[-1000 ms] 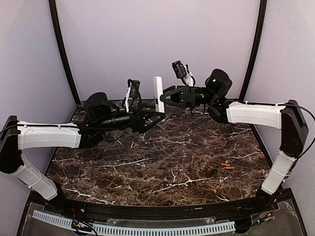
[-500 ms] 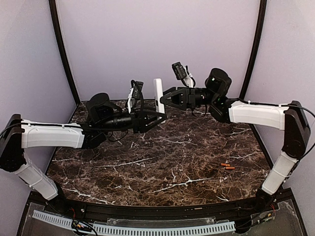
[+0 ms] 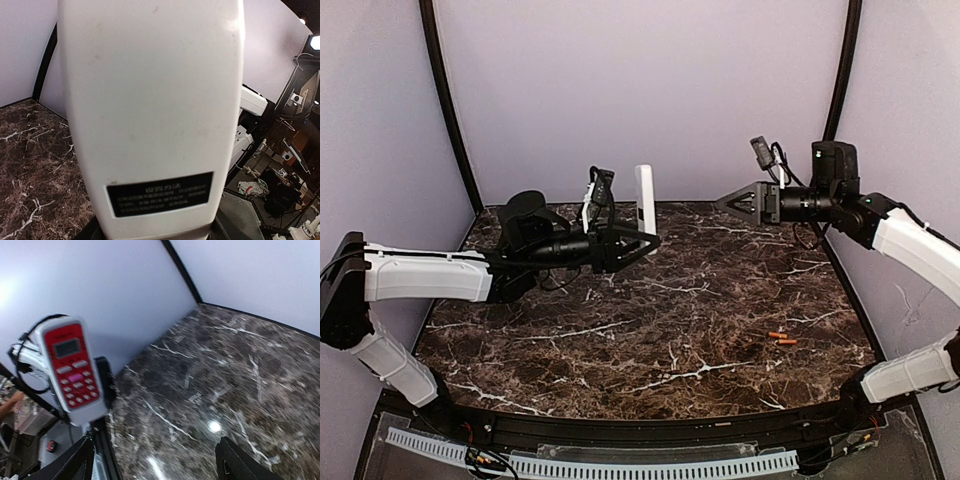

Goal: Load the batteries into the remote control
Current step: Pass from the right arm to the left, then move the right arm with the battery to the center of the board, then pass from the left arm to the right

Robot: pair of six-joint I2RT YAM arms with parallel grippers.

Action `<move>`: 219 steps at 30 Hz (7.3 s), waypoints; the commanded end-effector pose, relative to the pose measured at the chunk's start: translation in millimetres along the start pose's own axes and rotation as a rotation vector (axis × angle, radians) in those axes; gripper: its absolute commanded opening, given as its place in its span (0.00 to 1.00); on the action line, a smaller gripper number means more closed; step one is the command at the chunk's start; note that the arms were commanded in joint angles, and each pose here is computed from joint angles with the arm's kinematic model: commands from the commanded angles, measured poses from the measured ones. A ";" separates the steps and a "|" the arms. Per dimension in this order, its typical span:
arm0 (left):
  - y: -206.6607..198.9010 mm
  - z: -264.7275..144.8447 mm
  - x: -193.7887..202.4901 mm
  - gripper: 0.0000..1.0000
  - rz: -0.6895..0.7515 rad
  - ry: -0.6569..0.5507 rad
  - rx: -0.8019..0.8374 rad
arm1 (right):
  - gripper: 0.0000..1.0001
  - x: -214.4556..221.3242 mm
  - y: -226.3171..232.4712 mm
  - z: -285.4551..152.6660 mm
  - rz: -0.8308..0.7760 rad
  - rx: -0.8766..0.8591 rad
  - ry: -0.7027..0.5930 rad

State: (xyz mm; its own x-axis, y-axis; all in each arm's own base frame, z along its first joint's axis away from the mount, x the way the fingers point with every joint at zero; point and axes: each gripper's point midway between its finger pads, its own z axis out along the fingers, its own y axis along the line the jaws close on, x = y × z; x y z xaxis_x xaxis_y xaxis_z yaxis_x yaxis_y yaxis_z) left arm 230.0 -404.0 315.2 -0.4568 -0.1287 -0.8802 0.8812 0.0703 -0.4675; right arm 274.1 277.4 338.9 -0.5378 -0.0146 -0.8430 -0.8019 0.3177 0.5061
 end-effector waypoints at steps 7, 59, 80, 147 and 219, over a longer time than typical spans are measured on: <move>28.5 -5.4 13.5 0.28 -0.050 0.034 -0.099 | 0.77 134.9 -104.5 -94.7 0.197 0.752 0.602; 10.2 -32.0 -14.2 0.34 0.039 -0.104 -0.048 | 0.51 283.9 -136.6 -143.2 -0.178 0.733 1.498; 0.0 -41.8 -30.4 0.35 0.059 -0.149 -0.032 | 0.48 291.2 -160.5 -130.8 -0.230 0.726 1.555; 7.2 -51.5 -36.6 0.35 0.061 -0.148 -0.088 | 0.15 301.5 -160.9 -54.3 -0.234 0.565 1.450; 78.6 -67.6 -25.2 0.34 0.001 0.041 -0.381 | 0.99 8.4 -93.8 40.6 -0.536 0.889 0.276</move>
State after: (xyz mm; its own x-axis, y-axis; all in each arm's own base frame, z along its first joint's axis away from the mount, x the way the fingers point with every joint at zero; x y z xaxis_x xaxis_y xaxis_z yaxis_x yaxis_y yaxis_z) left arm 301.7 -325.9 296.2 -0.4772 -0.1468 -0.8665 0.7597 0.4268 -0.4907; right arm 341.4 291.9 233.4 -0.3136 -0.7009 -0.6406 -0.6190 0.6625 -0.4219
